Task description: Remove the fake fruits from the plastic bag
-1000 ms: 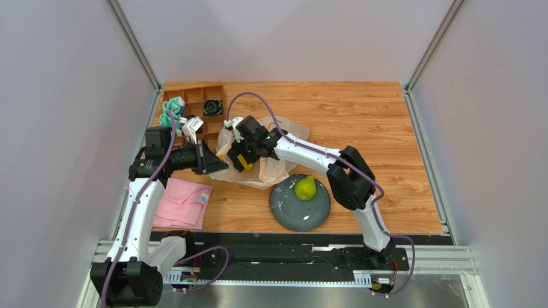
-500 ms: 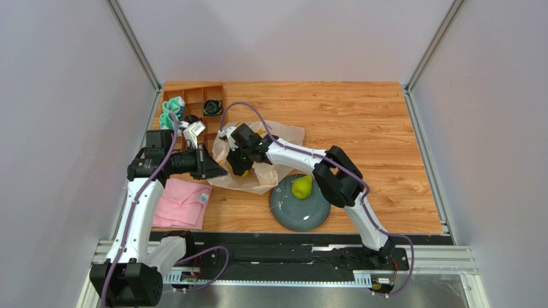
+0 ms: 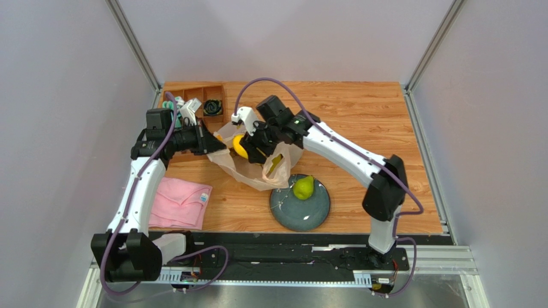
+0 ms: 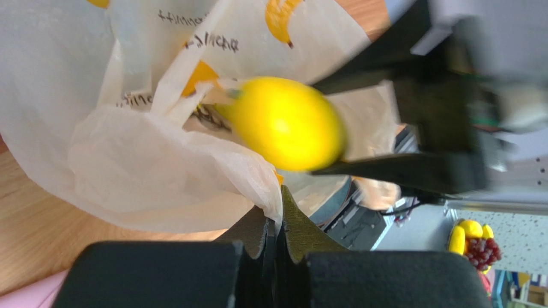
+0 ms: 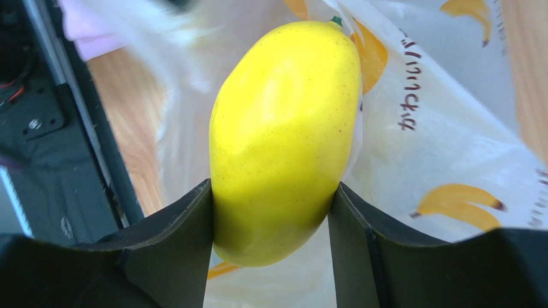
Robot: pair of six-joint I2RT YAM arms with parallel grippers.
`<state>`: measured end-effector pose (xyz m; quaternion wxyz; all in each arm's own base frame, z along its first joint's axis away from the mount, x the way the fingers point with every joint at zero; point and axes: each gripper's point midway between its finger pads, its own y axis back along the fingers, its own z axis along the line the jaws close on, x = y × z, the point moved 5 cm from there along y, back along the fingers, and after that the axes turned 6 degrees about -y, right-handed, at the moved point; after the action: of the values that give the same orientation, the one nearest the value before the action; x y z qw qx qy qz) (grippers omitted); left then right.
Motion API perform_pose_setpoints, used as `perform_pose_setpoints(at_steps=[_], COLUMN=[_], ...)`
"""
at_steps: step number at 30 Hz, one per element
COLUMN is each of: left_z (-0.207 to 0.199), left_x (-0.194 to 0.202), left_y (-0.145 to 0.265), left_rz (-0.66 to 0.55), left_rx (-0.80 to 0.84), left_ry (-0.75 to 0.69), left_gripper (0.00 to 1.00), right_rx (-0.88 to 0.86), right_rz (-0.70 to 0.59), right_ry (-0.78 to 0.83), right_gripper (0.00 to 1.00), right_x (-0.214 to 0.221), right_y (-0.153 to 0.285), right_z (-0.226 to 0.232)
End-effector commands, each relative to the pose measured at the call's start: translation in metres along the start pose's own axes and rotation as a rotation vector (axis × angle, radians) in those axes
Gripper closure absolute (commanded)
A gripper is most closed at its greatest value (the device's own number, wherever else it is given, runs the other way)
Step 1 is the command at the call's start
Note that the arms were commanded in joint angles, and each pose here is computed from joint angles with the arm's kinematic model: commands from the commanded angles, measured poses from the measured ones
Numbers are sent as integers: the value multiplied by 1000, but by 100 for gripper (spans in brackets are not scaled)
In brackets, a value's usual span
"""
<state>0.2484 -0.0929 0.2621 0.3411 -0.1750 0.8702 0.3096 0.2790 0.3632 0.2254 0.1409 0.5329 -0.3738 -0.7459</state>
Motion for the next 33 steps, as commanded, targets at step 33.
perform_pose_setpoints(at_steps=[33], left_z=[-12], left_x=[-24], left_y=[4], left_rz=[-94], left_rx=[17], left_ry=[-6], left_gripper=[100], right_rx=[200], right_rz=[216], right_ry=[-857], right_gripper=[55], right_x=[217], right_y=[107], right_z=[-52])
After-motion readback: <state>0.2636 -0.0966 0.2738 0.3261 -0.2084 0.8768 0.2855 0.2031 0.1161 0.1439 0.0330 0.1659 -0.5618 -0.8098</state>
